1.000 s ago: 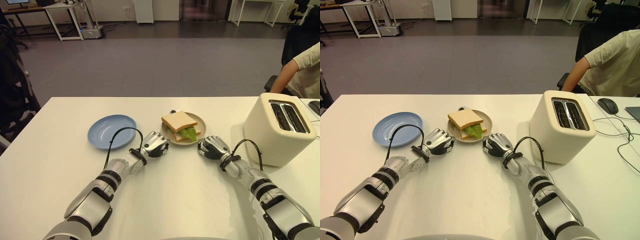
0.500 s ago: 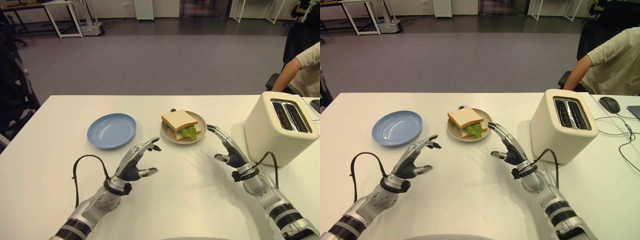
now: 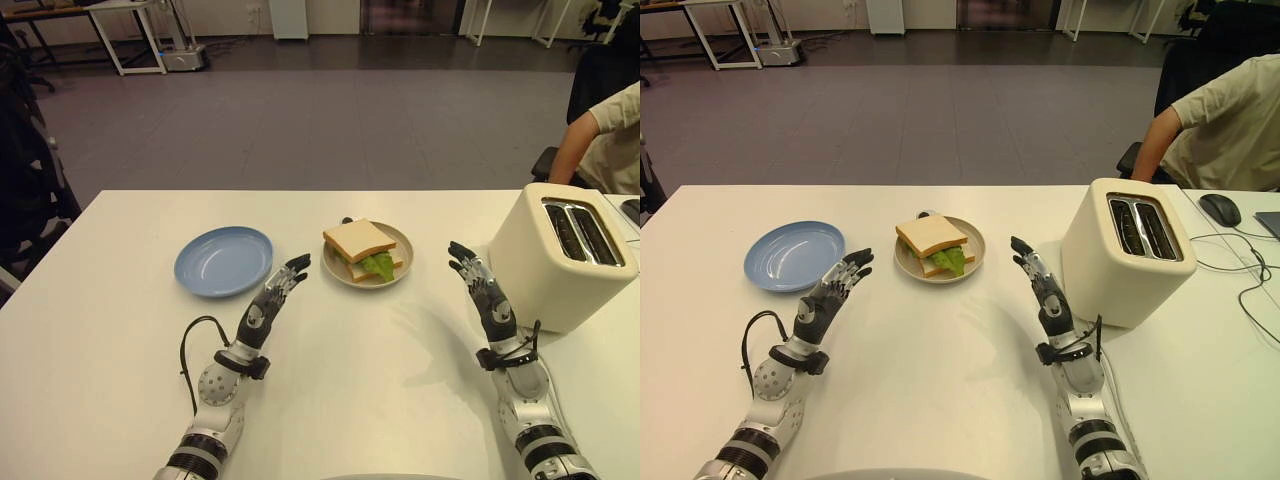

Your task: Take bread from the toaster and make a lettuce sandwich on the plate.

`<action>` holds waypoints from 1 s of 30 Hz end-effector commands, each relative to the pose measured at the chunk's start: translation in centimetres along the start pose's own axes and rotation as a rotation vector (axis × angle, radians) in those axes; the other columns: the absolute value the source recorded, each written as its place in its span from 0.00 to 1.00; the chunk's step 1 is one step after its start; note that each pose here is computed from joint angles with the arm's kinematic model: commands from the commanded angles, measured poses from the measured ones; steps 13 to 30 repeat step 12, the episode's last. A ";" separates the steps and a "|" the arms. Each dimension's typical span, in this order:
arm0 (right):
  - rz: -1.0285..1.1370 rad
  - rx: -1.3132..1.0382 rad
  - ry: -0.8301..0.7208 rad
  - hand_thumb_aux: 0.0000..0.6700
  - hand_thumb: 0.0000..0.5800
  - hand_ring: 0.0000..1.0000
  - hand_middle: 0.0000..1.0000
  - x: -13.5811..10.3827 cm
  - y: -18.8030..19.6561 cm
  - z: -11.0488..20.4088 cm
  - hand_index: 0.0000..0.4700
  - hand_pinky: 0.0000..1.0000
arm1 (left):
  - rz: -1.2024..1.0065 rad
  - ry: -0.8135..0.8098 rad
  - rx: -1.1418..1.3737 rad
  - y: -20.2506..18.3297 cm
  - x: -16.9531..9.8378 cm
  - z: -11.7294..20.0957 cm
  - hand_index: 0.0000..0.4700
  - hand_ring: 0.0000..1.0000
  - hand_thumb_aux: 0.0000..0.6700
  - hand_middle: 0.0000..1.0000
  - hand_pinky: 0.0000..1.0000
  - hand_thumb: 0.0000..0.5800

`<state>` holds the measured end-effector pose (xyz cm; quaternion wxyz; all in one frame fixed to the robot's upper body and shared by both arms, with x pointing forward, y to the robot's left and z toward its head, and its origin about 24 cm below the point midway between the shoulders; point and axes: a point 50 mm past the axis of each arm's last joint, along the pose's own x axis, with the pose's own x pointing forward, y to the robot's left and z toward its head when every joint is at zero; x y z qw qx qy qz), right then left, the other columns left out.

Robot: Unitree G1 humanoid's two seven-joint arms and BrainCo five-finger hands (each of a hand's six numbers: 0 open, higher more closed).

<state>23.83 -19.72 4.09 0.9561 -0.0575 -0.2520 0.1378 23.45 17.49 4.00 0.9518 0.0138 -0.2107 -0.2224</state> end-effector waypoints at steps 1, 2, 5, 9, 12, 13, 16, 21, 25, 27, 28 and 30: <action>-0.002 0.040 -0.007 0.00 0.00 0.00 0.00 -0.6 0.1 0.4 0.00 0.00 | -0.047 0.008 0.002 -0.4 0.0 -0.1 0.00 0.00 0.00 0.00 0.00 0.00; 0.008 0.047 -0.012 0.00 0.00 0.00 0.00 -0.6 0.3 0.5 0.00 0.00 | -0.048 0.004 0.004 -0.5 -0.1 0.0 0.00 0.00 0.00 0.00 0.00 0.00; 0.024 0.069 -0.016 0.00 0.00 0.00 0.00 -0.5 0.5 0.6 0.00 0.00 | -0.048 0.004 0.012 -0.4 -0.3 0.0 0.00 0.00 0.00 0.00 0.00 0.00; 0.025 0.113 -0.024 0.00 0.00 0.00 0.00 0.1 0.5 0.5 0.00 0.00 | -0.021 0.002 0.011 -0.1 -0.4 -0.1 0.00 0.00 0.00 0.00 0.00 0.00; 0.032 0.147 -0.031 0.00 0.00 0.00 0.00 0.4 0.1 0.5 0.00 0.00 | -0.023 -0.009 0.014 -0.4 -0.4 0.2 0.00 0.00 0.00 0.00 0.00 0.00; 0.032 0.147 -0.031 0.00 0.00 0.00 0.00 0.4 0.1 0.5 0.00 0.00 | -0.023 -0.009 0.014 -0.4 -0.4 0.2 0.00 0.00 0.00 0.00 0.00 0.00; 0.032 0.147 -0.031 0.00 0.00 0.00 0.00 0.4 0.1 0.5 0.00 0.00 | -0.023 -0.009 0.014 -0.4 -0.4 0.2 0.00 0.00 0.00 0.00 0.00 0.00; 0.032 0.147 -0.031 0.00 0.00 0.00 0.00 0.4 0.1 0.5 0.00 0.00 | -0.023 -0.009 0.014 -0.4 -0.4 0.2 0.00 0.00 0.00 0.00 0.00 0.00; 0.032 0.147 -0.031 0.00 0.00 0.00 0.00 0.4 0.1 0.5 0.00 0.00 | -0.023 -0.009 0.014 -0.4 -0.4 0.2 0.00 0.00 0.00 0.00 0.00 0.00; 0.032 0.147 -0.031 0.00 0.00 0.00 0.00 0.4 0.1 0.5 0.00 0.00 | -0.023 -0.009 0.014 -0.4 -0.4 0.2 0.00 0.00 0.00 0.00 0.00 0.00; 0.032 0.147 -0.031 0.00 0.00 0.00 0.00 0.4 0.1 0.5 0.00 0.00 | -0.023 -0.009 0.014 -0.4 -0.4 0.2 0.00 0.00 0.00 0.00 0.00 0.00; 0.032 0.147 -0.031 0.00 0.00 0.00 0.00 0.4 0.1 0.5 0.00 0.00 | -0.023 -0.009 0.014 -0.4 -0.4 0.2 0.00 0.00 0.00 0.00 0.00 0.00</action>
